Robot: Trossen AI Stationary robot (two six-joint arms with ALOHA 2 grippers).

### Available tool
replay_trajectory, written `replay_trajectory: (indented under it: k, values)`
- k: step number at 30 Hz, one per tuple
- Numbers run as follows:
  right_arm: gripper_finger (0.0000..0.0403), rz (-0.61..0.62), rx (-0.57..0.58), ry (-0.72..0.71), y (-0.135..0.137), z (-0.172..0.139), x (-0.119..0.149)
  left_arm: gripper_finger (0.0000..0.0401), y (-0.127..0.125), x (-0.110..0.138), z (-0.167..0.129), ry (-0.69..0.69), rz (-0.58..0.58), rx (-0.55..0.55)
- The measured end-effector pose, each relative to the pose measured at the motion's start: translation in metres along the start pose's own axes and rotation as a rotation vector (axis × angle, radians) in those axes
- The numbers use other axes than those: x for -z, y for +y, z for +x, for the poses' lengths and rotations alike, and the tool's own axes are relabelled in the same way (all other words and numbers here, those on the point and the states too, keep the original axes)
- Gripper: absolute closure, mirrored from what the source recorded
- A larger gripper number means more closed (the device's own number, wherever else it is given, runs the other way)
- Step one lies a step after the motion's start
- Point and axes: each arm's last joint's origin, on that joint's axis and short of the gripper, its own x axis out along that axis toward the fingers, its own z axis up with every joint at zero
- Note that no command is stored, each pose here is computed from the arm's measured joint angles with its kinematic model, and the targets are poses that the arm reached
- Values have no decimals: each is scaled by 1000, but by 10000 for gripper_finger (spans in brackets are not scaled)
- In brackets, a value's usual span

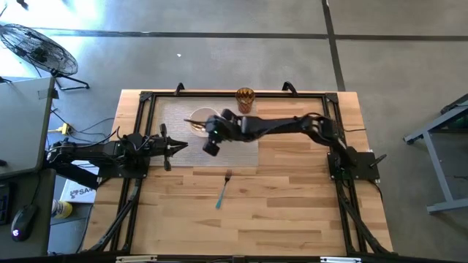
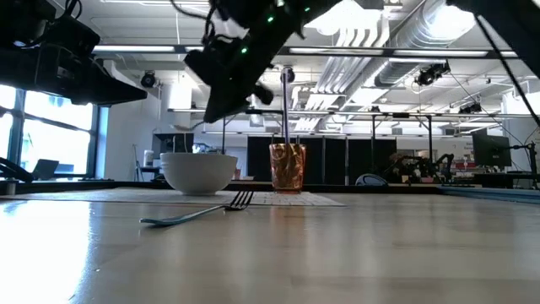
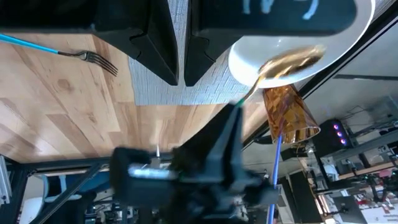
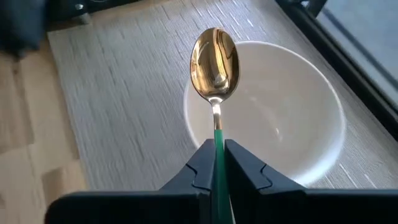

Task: Pick & Place Utensil
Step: Put the green spoon into the white bowl on the gray mat

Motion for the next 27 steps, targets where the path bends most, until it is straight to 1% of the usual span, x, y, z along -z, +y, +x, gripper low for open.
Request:
replay_trajectory:
  k: [4, 7, 10, 16, 27]
  values:
    - [385, 25, -10, 45, -17, 28, -11, 377, 0, 0, 0, 0, 0, 0]
    - [385, 41, 10, 109, -32, 51, -7, 377, 0, 0, 0, 0, 0, 0]
    - [385, 64, 25, 143, -43, 65, -3, 377, 0, 0, 0, 0, 0, 0]
    - [384, 89, 38, 175, -52, 75, 8, 377, 0, 0, 0, 0, 0, -1]
    - [357, 89, 17, 165, -48, 75, 7, 377, 0, 0, 0, 0, 0, 0]
